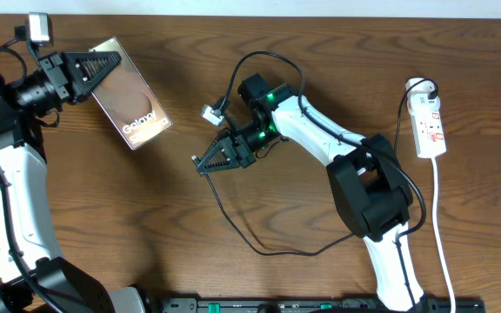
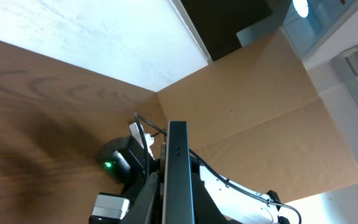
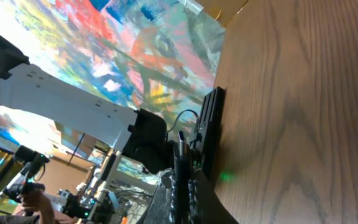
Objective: Plug charger to phone and switch on socket
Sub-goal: 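Carry the plug with the right gripper to the phone's bottom edge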
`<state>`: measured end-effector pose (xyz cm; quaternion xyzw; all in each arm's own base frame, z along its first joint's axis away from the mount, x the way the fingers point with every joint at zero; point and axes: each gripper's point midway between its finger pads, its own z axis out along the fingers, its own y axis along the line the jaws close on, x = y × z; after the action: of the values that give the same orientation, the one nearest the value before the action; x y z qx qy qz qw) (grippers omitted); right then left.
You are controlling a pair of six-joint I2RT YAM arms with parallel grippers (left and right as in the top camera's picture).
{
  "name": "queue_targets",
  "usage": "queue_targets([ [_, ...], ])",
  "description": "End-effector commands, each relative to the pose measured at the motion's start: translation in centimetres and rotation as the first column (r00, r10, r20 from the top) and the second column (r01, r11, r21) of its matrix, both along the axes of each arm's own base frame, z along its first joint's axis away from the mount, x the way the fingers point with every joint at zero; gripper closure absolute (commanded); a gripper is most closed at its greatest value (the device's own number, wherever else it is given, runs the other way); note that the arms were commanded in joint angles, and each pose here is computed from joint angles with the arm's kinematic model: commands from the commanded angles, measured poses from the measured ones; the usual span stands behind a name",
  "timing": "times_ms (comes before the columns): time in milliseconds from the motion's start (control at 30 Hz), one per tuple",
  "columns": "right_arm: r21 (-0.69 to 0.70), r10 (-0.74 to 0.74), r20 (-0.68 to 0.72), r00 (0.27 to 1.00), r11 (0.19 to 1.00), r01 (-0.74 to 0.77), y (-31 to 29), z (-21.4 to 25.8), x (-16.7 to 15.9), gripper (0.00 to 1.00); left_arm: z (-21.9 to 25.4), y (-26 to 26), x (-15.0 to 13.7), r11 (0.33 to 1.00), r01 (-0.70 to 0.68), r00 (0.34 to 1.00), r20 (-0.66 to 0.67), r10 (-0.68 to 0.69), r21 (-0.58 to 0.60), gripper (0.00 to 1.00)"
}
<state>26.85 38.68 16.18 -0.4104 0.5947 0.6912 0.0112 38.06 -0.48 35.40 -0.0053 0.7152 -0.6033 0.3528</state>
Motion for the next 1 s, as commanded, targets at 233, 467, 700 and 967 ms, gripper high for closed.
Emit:
queue_targets([
  [233, 0.126, 0.006, 0.126, 0.992, 0.992, -0.022, -0.1, 7.0, -0.9, 0.99, -0.7, -0.5, -0.7, 0.999, 0.034, 0.999, 0.017, -0.034, 0.002, 0.93],
  [467, 0.161, 0.037, 0.178, 0.983, 0.985, -0.067, 0.9, 7.9, -2.2, 0.99, -2.1, -2.3, -0.9, 0.997, 0.079, 0.997, 0.020, -0.079, 0.007, 0.93],
  [700, 0.167, 0.055, 0.188, 0.981, 0.982, -0.087, 1.4, 7.9, -2.9, 0.99, -2.4, -3.7, -0.8, 0.995, 0.103, 0.995, 0.017, -0.103, 0.012, 0.92],
  [967, 0.170, 0.054, 0.193, 0.980, 0.981, -0.088, 1.5, 7.9, -2.9, 0.99, -2.4, -3.7, -0.8, 0.994, 0.105, 0.994, 0.021, -0.105, 0.015, 0.93],
])
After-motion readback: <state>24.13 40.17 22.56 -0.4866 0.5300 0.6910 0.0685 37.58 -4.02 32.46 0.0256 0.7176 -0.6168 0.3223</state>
